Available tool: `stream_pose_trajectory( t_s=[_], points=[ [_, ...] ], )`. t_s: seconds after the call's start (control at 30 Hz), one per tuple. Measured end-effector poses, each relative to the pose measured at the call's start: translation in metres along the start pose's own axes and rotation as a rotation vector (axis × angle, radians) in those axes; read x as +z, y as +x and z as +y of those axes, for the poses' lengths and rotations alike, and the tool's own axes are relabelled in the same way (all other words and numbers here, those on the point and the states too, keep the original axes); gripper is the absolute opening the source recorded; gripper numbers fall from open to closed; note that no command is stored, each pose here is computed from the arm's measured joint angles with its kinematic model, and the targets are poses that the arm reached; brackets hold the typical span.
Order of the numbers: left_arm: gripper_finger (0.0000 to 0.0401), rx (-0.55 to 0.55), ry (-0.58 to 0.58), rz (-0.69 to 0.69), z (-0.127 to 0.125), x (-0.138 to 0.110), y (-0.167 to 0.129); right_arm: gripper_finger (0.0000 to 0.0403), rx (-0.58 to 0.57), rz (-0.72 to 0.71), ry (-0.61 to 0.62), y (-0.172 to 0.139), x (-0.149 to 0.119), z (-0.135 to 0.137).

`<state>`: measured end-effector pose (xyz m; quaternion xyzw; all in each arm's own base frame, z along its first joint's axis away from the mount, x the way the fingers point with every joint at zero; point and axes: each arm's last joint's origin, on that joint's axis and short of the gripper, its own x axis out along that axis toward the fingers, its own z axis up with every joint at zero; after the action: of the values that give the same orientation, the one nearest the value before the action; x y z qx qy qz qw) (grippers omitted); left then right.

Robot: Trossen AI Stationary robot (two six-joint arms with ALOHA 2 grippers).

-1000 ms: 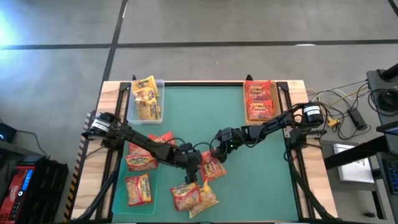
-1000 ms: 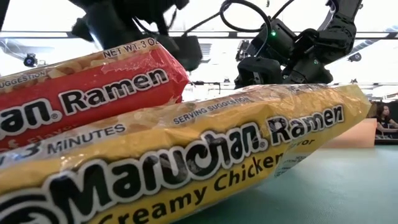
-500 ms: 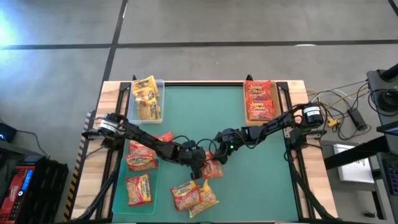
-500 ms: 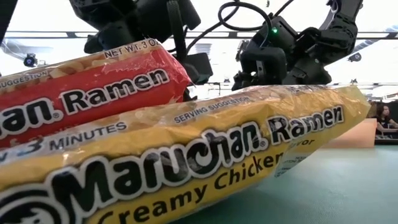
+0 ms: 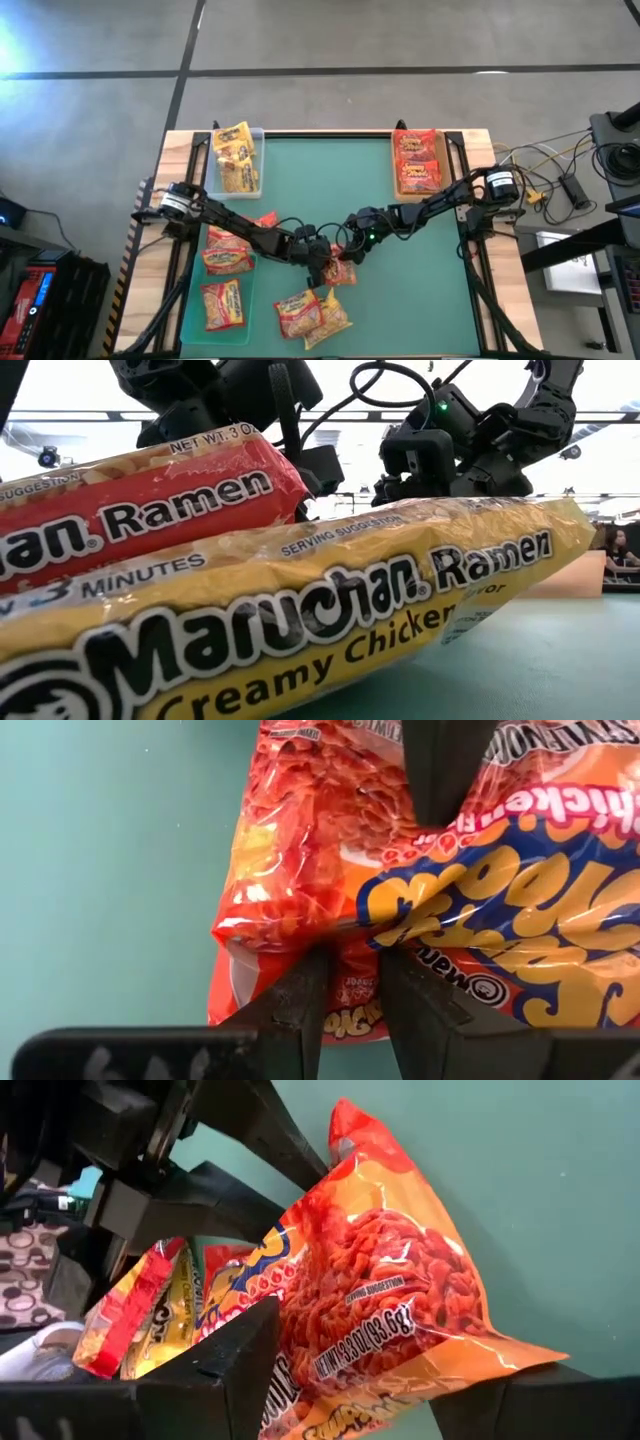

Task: Sort Maruchan noodles
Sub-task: Put the orange noodle pack into the orange bin

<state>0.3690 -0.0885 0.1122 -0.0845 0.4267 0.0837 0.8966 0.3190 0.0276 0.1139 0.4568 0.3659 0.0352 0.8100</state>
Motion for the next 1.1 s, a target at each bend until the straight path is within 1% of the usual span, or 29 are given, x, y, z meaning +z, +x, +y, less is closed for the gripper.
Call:
stream_pose_trajectory(
  t_s=[0.2, 0.3, 0.63, 0.8, 1.03, 1.1],
  points=[
    [0.0076, -0.002, -0.002, -0.007, 0.0, 0.0, 0.0, 0.0207, -0.03, -0.042, -0.003, 0.0, 0.001, -0.001],
    [0.0076, 0.001, -0.002, -0.022, 0.0, 0.001, 0.001, 0.0196, -0.04, -0.054, -0.012, 0.001, 0.0, 0.0],
    [0.0076, 0.021, 0.011, -0.044, 0.0, 0.004, -0.001, 0.0102, -0.053, -0.067, -0.03, 0.001, 0.0, 0.0],
    [0.0076, 0.034, 0.025, -0.043, 0.002, 0.008, -0.013, 0.0072, -0.06, -0.076, -0.048, 0.001, 0.001, -0.001],
    [0.0076, 0.05, 0.029, -0.033, 0.005, 0.016, -0.038, 0.0066, -0.065, -0.075, -0.069, 0.001, 0.001, -0.001],
    [0.0076, 0.081, 0.031, -0.047, 0.007, 0.018, -0.045, 0.0066, -0.065, -0.073, -0.079, 0.001, 0.001, -0.002]
  ],
)
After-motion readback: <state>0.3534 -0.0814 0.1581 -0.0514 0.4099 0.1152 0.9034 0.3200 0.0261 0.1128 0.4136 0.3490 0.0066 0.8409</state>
